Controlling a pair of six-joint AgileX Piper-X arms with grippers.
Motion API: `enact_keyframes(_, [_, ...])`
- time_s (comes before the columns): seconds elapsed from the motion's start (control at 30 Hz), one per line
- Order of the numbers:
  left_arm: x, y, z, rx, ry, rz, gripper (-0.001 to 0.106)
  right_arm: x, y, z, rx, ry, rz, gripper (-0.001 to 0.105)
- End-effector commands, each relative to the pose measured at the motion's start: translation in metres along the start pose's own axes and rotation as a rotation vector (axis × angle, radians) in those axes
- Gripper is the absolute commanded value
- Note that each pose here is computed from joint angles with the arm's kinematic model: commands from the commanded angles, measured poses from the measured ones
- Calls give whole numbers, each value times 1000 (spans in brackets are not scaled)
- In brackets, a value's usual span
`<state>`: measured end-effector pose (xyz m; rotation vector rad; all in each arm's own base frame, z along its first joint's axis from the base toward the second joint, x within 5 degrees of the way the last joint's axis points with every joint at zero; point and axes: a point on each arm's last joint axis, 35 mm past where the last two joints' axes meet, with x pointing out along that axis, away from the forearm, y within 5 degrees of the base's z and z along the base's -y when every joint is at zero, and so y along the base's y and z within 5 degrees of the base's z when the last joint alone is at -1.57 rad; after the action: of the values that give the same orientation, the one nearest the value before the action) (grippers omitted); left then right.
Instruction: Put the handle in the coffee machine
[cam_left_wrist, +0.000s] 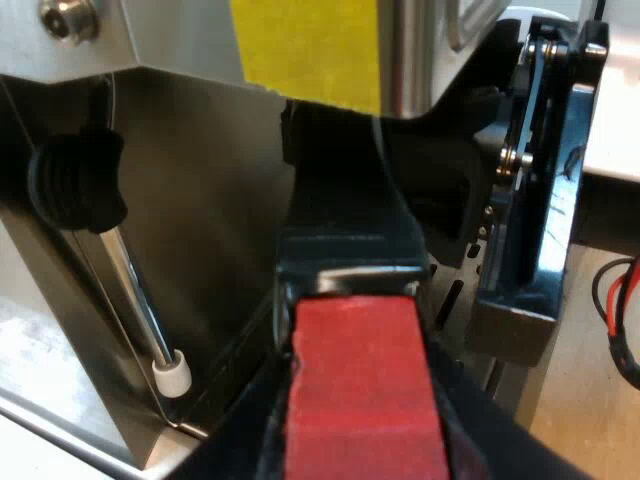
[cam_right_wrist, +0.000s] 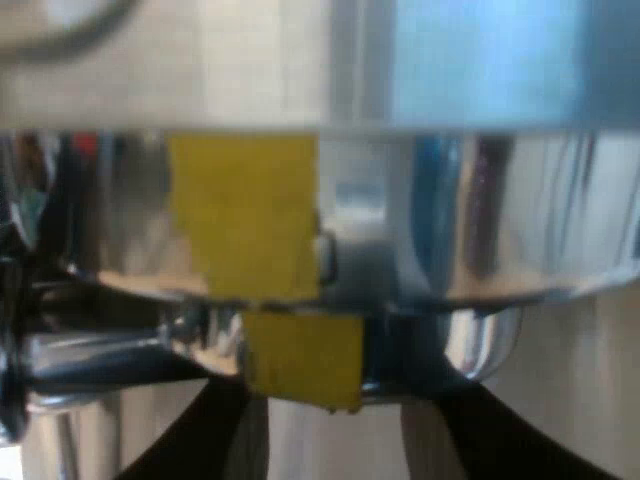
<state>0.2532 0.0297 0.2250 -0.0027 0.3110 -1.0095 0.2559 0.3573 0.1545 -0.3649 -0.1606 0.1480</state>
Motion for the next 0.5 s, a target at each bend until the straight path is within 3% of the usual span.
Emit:
enact_keyframes(0.03, [-7,1,19,94,-96,-66,0,2,-4,6,11,-28,-35,35])
enact_keyframes(0.13, [-7,1,19,94,-96,-66,0,2,-9,14,76,-86,-57,35])
enact_keyframes(0.5, [-7,2,19,94,-89,-53,0,2,-10,15,88,-96,-63,35])
